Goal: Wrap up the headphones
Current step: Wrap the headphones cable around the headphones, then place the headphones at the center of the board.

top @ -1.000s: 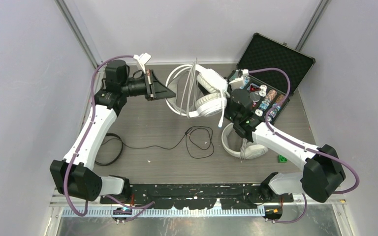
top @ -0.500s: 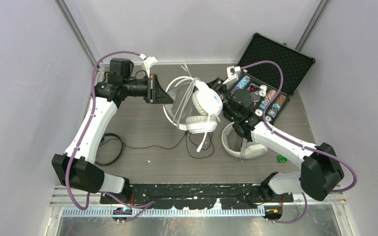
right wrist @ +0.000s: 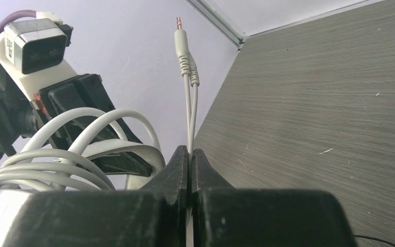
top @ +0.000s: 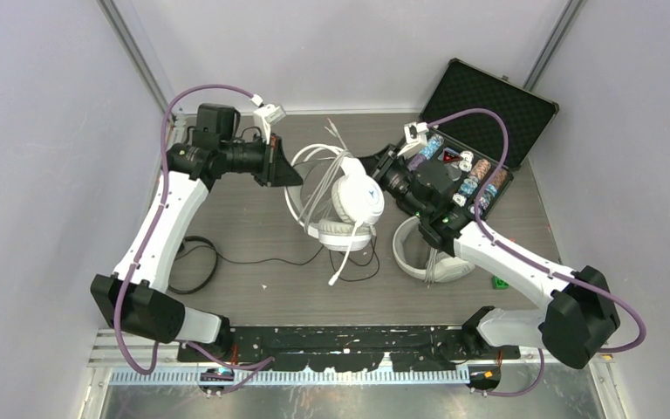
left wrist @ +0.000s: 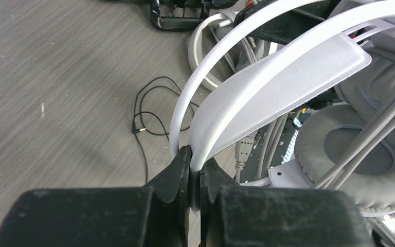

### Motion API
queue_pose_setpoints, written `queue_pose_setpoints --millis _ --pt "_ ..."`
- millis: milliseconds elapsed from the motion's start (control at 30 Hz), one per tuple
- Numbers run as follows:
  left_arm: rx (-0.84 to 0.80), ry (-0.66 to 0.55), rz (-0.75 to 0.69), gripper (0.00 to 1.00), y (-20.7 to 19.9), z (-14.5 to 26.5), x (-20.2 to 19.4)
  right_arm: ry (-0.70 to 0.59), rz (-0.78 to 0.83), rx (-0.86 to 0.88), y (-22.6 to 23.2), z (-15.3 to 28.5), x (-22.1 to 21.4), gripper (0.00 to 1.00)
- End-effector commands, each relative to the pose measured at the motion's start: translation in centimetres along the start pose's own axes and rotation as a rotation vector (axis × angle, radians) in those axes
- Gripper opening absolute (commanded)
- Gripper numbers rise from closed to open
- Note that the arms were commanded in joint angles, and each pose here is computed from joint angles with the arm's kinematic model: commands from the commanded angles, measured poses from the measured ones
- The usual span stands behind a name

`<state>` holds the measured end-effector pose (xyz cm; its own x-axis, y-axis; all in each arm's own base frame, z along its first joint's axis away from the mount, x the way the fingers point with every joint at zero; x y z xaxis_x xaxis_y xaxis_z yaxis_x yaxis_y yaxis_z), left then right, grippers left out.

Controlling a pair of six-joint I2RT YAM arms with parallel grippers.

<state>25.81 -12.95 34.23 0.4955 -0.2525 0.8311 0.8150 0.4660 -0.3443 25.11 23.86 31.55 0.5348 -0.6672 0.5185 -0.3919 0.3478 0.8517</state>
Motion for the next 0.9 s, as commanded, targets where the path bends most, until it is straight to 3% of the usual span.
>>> queue_pose_setpoints --millis 0,300,567,867 --pt "0.09 -0.001 -0.097 0.0 0.2 1.1 -0.2 -0.136 0.061 0.114 3.4 0.9 3.1 0.0" --pt "0.275 0.154 -0.169 0.0 2.2 2.0 -0.9 -0.198 0.125 0.006 2.1 1.3 3.6 0.0" --pt "0.313 0.217 -0.204 0.0 3.6 1.3 -1.9 -0.071 0.124 0.007 0.2 -1.1 1.6 0.0" --pt "0.418 0.485 -0.338 0.0 9.8 -1.0 -5.8 0.03 0.094 -0.101 -5.5 -5.7 -1.7 0.0"
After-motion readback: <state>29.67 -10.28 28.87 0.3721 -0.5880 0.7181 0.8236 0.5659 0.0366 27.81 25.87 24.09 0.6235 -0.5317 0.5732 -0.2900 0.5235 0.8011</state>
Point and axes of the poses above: each gripper's point midway between its finger pads, its own z axis back along the fingers, its own y axis along the line the jaws close on, x = y × z, the point moved 9 cm from there along z, back along the fingers, and after that the axes turned 10 degrees about -z, right-handed, at the moved point
